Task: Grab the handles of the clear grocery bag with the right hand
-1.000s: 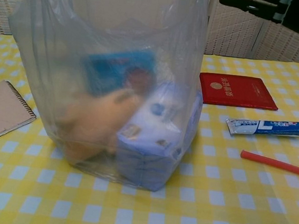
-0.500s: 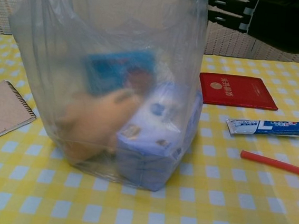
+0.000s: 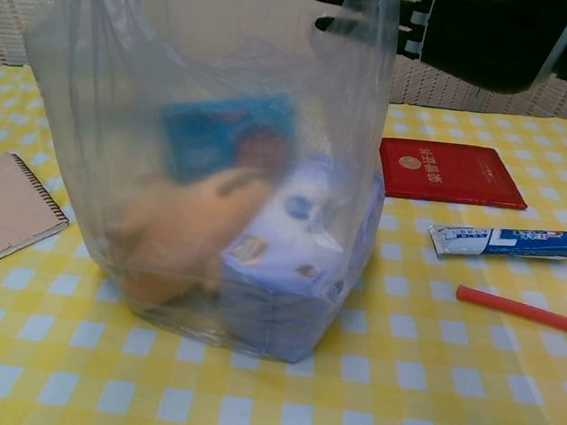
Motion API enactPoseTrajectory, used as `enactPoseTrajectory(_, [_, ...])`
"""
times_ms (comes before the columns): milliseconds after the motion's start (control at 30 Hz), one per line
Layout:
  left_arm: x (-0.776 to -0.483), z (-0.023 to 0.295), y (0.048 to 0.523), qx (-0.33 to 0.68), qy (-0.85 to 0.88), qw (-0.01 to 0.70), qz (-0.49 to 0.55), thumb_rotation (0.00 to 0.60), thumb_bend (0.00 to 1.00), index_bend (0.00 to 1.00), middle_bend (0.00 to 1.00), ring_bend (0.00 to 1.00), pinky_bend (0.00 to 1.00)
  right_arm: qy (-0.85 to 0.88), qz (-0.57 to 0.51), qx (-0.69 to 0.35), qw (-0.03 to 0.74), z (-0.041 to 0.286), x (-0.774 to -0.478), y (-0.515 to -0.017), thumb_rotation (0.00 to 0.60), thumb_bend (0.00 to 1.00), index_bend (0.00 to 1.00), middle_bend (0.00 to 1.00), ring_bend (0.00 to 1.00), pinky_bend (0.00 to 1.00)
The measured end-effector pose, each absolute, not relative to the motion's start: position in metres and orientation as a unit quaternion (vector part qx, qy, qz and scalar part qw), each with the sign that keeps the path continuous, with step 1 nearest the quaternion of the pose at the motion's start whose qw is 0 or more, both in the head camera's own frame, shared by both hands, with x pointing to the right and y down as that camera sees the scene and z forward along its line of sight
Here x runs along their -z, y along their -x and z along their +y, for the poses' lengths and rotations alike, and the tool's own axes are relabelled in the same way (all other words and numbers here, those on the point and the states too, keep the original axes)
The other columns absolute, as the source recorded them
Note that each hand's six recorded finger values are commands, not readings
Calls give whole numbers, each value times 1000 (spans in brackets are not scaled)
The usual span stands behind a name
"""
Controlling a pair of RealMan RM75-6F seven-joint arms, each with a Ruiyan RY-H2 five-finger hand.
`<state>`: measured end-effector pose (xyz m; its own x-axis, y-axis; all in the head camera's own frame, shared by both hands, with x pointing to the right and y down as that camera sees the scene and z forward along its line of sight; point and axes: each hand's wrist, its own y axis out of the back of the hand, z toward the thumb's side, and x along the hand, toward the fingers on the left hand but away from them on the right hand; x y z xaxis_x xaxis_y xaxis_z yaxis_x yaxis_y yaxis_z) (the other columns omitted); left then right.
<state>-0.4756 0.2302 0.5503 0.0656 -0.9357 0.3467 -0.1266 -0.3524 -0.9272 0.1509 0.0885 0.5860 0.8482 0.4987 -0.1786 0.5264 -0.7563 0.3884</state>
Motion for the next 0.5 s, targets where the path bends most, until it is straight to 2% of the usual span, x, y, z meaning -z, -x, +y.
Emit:
enactPoseTrajectory(267, [-550,230,475,534,625,378,425,600,277,6,74,56,0,-945,249,12,211,91,-569,-140,600,258,0,28,70,0])
enactPoseTrajectory(500, [-550,231,474,533,627,378,424,600,277,6,74,56,0,-953,227,22,200,94,-575,-119,600,259,0,29,71,0])
